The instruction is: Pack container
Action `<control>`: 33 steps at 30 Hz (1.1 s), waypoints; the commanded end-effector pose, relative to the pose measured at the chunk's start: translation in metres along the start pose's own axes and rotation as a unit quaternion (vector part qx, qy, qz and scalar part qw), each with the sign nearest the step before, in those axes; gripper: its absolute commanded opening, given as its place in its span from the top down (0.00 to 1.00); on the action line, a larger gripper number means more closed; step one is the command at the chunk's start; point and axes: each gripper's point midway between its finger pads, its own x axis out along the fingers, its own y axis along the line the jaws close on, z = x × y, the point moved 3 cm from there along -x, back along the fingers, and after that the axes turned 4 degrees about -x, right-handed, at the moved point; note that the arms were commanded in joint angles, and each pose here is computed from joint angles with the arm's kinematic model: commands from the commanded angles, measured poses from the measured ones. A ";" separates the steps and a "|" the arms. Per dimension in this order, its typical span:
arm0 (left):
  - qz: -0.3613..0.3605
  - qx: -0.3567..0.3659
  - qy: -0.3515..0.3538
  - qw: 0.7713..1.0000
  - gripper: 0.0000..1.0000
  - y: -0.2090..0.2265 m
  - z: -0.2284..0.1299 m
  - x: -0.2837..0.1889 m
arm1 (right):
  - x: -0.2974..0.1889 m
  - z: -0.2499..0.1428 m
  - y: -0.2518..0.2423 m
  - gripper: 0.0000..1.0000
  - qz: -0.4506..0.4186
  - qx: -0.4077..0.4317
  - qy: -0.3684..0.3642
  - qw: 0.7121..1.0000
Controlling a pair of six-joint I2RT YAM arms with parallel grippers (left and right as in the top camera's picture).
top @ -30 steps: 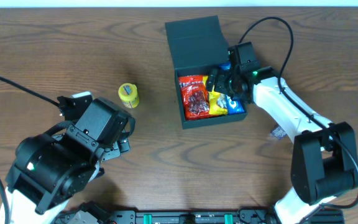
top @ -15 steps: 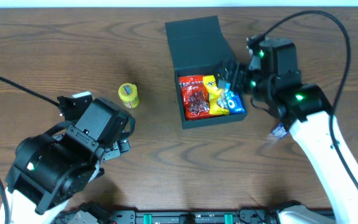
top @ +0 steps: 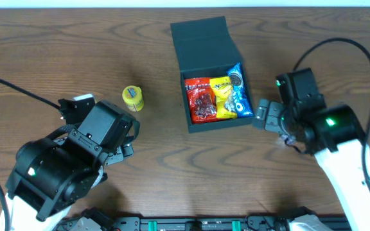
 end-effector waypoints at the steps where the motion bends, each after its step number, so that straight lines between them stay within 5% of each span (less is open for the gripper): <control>1: 0.024 0.010 0.001 1.000 0.05 0.010 -0.003 0.000 | -0.012 -0.004 -0.014 0.01 -0.013 0.021 -0.018 1.000; 15: 0.023 0.009 0.001 1.000 0.05 0.010 -0.003 0.000 | 0.038 -0.058 -0.044 0.01 -0.065 0.069 -0.033 0.995; 25: 0.045 0.016 -0.004 0.999 0.05 0.017 -0.003 0.001 | 0.068 -0.065 -0.045 0.01 -0.064 0.095 -0.039 0.993; 33: 0.073 -0.015 -0.045 0.996 0.00 0.018 -0.024 0.052 | 0.067 -0.054 -0.041 0.01 -0.052 0.094 -0.062 0.992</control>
